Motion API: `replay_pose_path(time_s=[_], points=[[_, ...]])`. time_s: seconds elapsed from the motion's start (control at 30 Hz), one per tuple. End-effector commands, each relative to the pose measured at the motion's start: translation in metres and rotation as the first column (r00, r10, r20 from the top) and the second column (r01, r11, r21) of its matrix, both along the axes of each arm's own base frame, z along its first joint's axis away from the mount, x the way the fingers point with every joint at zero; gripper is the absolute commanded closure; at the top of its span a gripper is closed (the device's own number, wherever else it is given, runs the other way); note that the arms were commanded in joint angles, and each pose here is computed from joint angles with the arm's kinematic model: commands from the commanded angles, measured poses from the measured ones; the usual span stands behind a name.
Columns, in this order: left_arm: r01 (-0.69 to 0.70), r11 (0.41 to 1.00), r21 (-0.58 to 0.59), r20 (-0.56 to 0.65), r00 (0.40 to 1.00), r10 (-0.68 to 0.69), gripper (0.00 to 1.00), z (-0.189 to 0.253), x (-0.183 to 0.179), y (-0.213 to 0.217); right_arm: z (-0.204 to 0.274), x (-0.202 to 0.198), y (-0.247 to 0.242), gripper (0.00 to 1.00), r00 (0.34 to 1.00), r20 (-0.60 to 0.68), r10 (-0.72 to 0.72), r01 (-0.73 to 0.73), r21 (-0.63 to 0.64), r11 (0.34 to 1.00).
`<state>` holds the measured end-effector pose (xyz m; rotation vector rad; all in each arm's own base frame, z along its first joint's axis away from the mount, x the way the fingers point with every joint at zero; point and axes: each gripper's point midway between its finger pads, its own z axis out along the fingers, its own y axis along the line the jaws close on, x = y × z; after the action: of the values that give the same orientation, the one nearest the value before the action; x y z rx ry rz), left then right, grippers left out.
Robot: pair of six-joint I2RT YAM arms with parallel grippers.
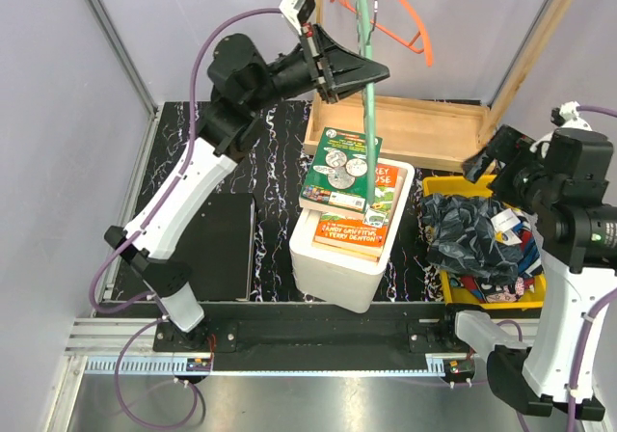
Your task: Remove the shorts from the hanger
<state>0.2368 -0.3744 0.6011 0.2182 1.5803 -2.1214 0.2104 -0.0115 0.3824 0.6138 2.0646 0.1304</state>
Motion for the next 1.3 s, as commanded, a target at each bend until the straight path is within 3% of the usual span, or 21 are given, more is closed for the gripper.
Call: replay_pose_path(time_s=[0.0,0.03,0.1,0.13,0.27,0.33,0.47,0.63,0.7,0.83,0.87,0.93,1.0,1.1,1.17,1.27], points=[[-0.149,0.988,-0.043,0.032,0.988,0.151,1.0,0.017,0.014,-0.001,0.057,-0.033,0.117,0.0,0.788,0.26,0.558,-0.612,0.232,0.756],[-0.213,0.976,-0.034,0.011,0.977,0.214,1.0,0.014,0.025,-0.002,0.078,-0.033,0.127,0.0,0.737,0.353,0.577,-0.664,0.216,0.716],[-0.257,0.966,-0.031,-0.008,0.966,0.257,1.0,0.013,0.028,-0.006,0.091,-0.048,0.143,0.0,0.645,0.427,0.634,-0.753,0.211,0.623],[-0.311,0.95,-0.022,-0.038,0.95,0.31,1.0,0.01,0.036,-0.006,0.098,-0.051,0.145,0.0,0.616,0.453,0.645,-0.772,0.183,0.609],[-0.383,0.923,0.011,-0.108,0.918,0.382,1.0,0.0,0.043,-0.015,0.115,-0.059,0.151,0.0,0.55,0.494,0.673,-0.812,0.129,0.569],[-0.402,0.915,0.022,-0.154,0.903,0.401,1.0,-0.004,0.042,-0.021,0.115,-0.058,0.158,0.0,0.515,0.501,0.695,-0.843,0.148,0.517],[-0.41,0.911,0.04,-0.213,0.887,0.409,1.0,-0.012,0.036,-0.037,0.107,-0.058,0.165,0.0,0.482,0.479,0.734,-0.867,0.142,0.477],[-0.42,0.906,0.044,-0.268,0.869,0.416,1.0,-0.013,0.031,-0.052,0.083,-0.042,0.157,0.08,0.549,0.396,0.736,-0.828,0.137,0.544],[-0.424,0.905,0.032,-0.279,0.866,0.415,1.0,-0.008,0.025,-0.056,0.078,-0.04,0.154,0.13,0.567,0.386,0.727,-0.815,0.134,0.564],[-0.413,0.91,0.033,-0.296,0.866,0.404,1.0,-0.011,0.02,-0.069,0.075,-0.039,0.153,0.41,0.581,0.395,0.711,-0.803,0.139,0.579],[-0.407,0.913,0.027,-0.298,0.869,0.396,1.0,-0.009,0.015,-0.072,0.075,-0.04,0.152,0.57,0.582,0.401,0.708,-0.801,0.128,0.585],[-0.403,0.915,0.023,-0.293,0.872,0.391,1.0,-0.009,0.014,-0.077,0.076,-0.041,0.152,0.72,0.582,0.409,0.703,-0.799,0.127,0.587],[-0.377,0.926,-0.026,-0.261,0.896,0.358,0.99,0.003,0.006,-0.079,0.08,-0.045,0.153,1.0,0.573,0.433,0.696,-0.802,0.12,0.585],[-0.345,0.937,-0.05,-0.176,0.927,0.332,0.89,0.009,-0.005,-0.083,0.089,-0.048,0.149,1.0,0.58,0.468,0.667,-0.784,0.099,0.613],[-0.34,0.938,-0.068,-0.115,0.937,0.331,0.77,0.016,-0.011,-0.077,0.093,-0.047,0.141,1.0,0.618,0.479,0.624,-0.74,0.084,0.668],[-0.332,0.941,-0.069,0.069,0.939,0.336,0.51,0.016,-0.022,-0.063,0.101,-0.046,0.127,1.0,0.667,0.502,0.551,-0.666,0.069,0.742]])
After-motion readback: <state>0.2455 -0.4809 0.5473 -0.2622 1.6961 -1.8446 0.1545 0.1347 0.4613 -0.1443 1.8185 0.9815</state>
